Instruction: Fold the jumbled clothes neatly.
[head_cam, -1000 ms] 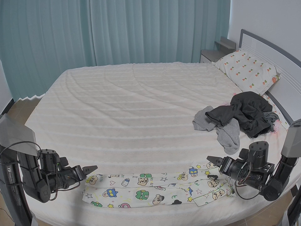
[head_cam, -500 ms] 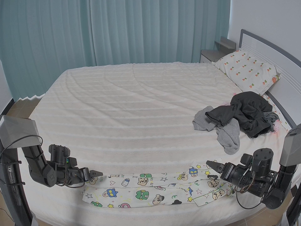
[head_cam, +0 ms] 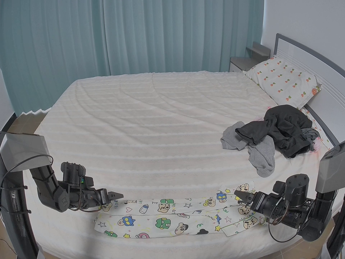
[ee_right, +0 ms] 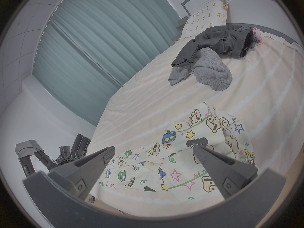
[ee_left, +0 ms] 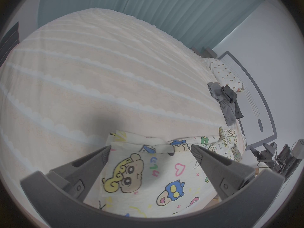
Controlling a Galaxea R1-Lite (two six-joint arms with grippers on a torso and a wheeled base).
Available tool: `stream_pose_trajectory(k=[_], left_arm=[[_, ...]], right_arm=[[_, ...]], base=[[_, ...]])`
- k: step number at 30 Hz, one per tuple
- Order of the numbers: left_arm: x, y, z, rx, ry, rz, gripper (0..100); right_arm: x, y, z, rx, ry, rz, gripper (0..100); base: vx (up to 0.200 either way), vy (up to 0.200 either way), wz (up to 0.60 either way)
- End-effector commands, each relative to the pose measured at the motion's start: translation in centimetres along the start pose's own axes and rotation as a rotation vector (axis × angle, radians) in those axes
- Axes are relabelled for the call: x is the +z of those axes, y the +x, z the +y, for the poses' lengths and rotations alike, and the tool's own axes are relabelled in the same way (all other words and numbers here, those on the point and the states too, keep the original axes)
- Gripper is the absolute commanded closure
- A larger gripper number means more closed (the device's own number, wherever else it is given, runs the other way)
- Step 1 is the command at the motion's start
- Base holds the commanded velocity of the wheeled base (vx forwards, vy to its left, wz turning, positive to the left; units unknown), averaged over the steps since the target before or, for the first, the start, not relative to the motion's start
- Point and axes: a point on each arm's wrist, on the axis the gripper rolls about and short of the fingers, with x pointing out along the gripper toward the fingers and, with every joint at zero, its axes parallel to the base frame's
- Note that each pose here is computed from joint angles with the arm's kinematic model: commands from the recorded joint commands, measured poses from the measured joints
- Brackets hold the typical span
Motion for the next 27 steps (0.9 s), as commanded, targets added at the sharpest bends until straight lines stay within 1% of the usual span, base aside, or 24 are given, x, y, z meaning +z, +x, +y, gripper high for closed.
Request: stream_pose_trajectory(k=[1,2,3,10,16,17,21,25,26,27], left_arm=[[0.0,0.3,0.0,-0.001,0.001,0.004,0],[0.0,0.4,0.0,0.000,0.001,0.006,0],[0.0,0.4,0.0,-0.001,0.000,0.004,100],[0.0,0.1,0.3,0.009,-0.010,0.000,100],[0.6,-0.2,0.0,-0.001,0.003,-0.027,100],[1.3,-0.3,-0.2,-0.008,0.009,-0.049,100],[2.5,-0.8,-0.8,-0.026,0.019,-0.099,100],[3.5,-1.3,-1.3,-0.043,0.002,-0.142,100],[4.1,-1.5,-1.6,-0.053,-0.009,-0.166,100],[4.1,-1.5,-1.6,-0.053,-0.009,-0.166,100]], right_arm=[[0.0,0.1,0.0,0.001,0.000,-0.001,0],[0.0,0.1,0.0,0.002,0.000,-0.002,0],[0.0,0.1,0.0,0.002,0.000,-0.002,0],[0.0,0.1,-0.1,0.001,0.005,-0.001,0],[-0.3,0.4,-0.3,-0.015,0.001,0.011,0],[-0.3,0.4,-0.3,-0.015,0.002,0.013,0],[-0.3,0.4,-0.3,-0.014,0.004,0.012,0],[-0.3,0.5,-0.3,-0.015,0.005,0.013,0],[-0.3,0.5,-0.3,-0.015,0.005,0.013,0],[-0.3,0.5,-0.3,-0.015,0.005,0.013,0]], base=[[0.000,0.000,0.00],[0.000,0.000,0.00],[0.000,0.000,0.00],[0.000,0.000,0.00],[0.000,0.000,0.00],[0.000,0.000,0.00],[0.000,0.000,0.00],[0.000,0.000,0.00],[0.000,0.000,0.00],[0.000,0.000,0.00]])
